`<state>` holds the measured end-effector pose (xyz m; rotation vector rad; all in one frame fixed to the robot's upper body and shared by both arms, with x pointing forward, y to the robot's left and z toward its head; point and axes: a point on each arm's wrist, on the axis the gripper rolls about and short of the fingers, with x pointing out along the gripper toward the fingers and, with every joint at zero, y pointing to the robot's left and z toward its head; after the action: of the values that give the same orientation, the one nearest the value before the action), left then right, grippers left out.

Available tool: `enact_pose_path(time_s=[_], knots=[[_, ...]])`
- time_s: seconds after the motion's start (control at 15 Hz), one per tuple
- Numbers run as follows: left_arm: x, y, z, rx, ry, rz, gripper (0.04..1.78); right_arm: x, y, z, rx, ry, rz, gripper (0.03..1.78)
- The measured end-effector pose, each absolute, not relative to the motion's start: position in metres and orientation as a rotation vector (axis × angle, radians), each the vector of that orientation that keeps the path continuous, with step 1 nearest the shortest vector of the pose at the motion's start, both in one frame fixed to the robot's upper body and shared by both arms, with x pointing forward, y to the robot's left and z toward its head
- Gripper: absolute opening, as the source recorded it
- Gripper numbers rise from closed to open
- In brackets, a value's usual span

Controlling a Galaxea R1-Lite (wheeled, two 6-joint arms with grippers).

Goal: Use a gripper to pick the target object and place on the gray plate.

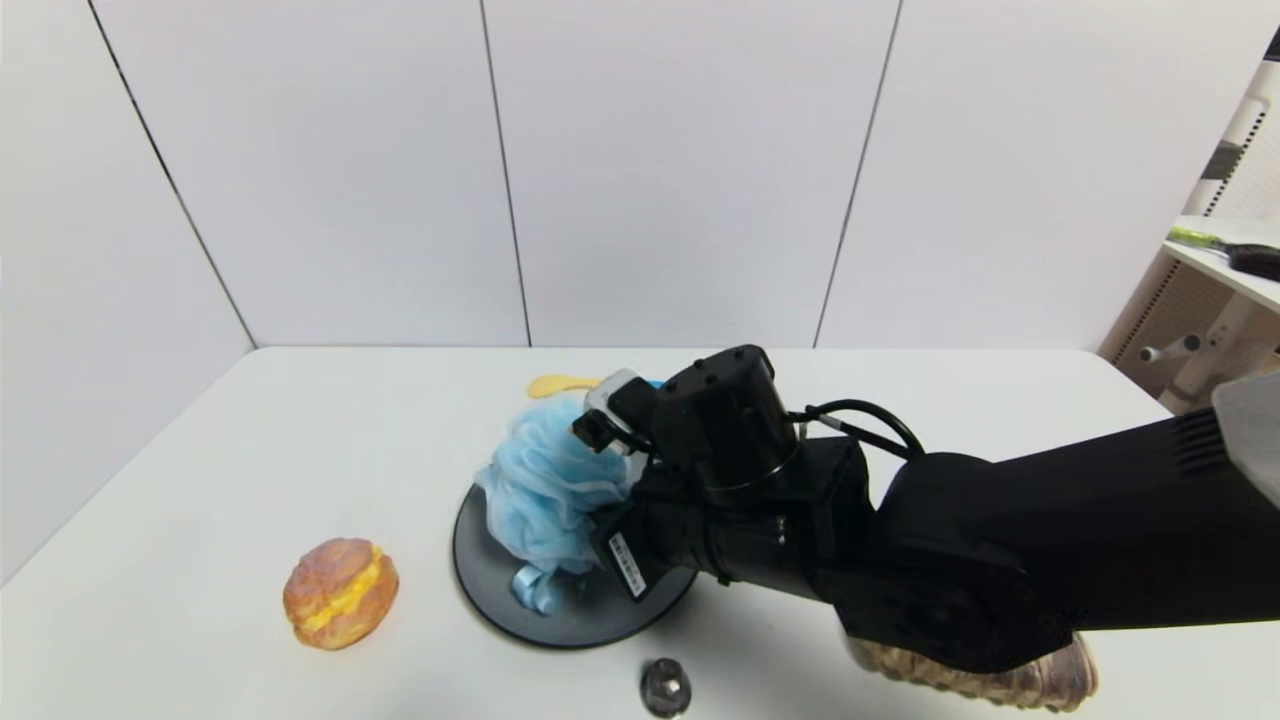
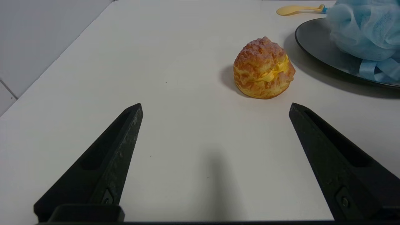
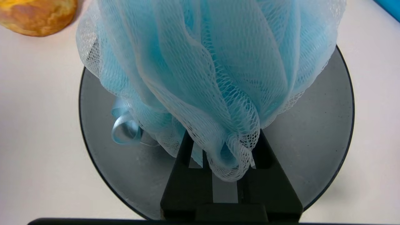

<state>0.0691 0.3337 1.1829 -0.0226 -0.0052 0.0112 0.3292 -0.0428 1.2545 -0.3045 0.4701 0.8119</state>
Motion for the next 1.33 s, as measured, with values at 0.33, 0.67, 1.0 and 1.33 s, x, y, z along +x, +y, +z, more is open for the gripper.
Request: enact_pose_path(time_s=[0.33, 0.67, 1.0, 1.33], knots=[[0.069, 0.334, 1.183, -0.023, -0.005, 0.011, 1.69, 0.332, -0.043, 1.250, -0.311, 0.481, 0.806, 0.82], [0.069, 0.334, 1.183, -0.023, -0.005, 0.012, 1.69, 0.328, -0.059, 1.266, -0.297, 0.468, 0.783, 1.25], [0.069, 0.334, 1.183, -0.023, -0.005, 0.011, 1.69, 0.289, -0.123, 1.303, -0.266, 0.428, 0.745, 1.46], [0.069, 0.334, 1.183, -0.023, -0.005, 0.011, 1.69, 0.231, -0.205, 1.321, -0.201, 0.330, 0.683, 1.58]])
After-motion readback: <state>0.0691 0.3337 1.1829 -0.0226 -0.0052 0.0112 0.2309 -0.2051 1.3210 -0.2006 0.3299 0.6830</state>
